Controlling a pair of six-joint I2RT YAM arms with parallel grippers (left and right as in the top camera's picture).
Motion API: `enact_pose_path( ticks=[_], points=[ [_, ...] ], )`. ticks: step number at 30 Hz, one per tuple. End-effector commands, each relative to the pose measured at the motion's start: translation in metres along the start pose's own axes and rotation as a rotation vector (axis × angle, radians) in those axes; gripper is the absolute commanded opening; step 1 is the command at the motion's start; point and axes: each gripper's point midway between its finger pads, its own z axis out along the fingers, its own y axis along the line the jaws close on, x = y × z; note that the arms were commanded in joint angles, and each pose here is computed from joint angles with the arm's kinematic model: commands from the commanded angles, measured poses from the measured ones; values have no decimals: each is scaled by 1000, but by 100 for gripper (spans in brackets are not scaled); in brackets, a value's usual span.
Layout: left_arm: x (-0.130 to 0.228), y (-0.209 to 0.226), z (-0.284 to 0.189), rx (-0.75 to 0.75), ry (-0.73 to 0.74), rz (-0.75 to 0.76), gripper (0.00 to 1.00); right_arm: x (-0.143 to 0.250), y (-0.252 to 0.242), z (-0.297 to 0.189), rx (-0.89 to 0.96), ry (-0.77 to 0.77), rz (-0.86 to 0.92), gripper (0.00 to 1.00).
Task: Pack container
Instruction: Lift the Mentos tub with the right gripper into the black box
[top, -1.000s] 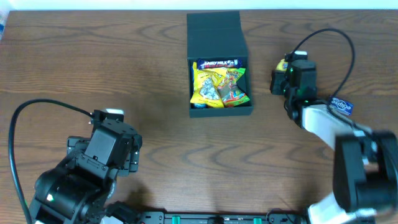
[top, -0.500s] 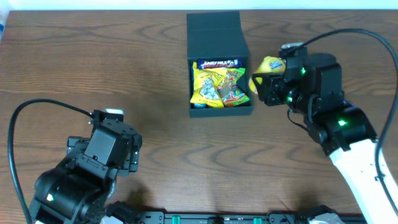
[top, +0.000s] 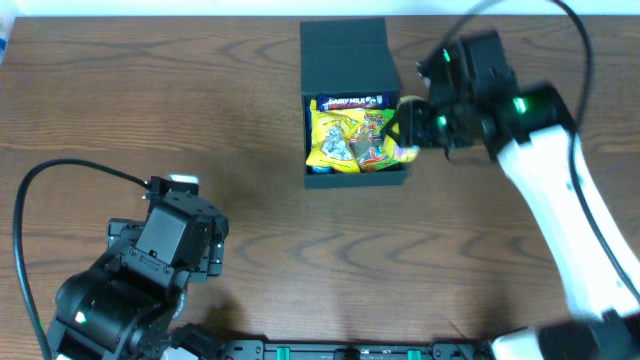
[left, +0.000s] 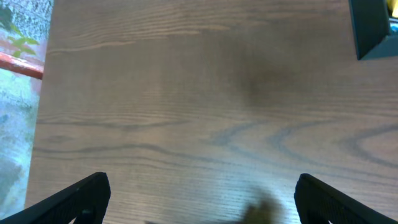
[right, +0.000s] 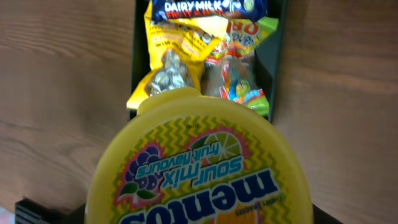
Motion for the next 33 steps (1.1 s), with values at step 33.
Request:
enact_pose_path(
  ticks=[33],
  points=[
    [0, 4, 0, -19, -3, -20, 95, 6, -39, 121, 121, 394, -26, 1]
  ],
)
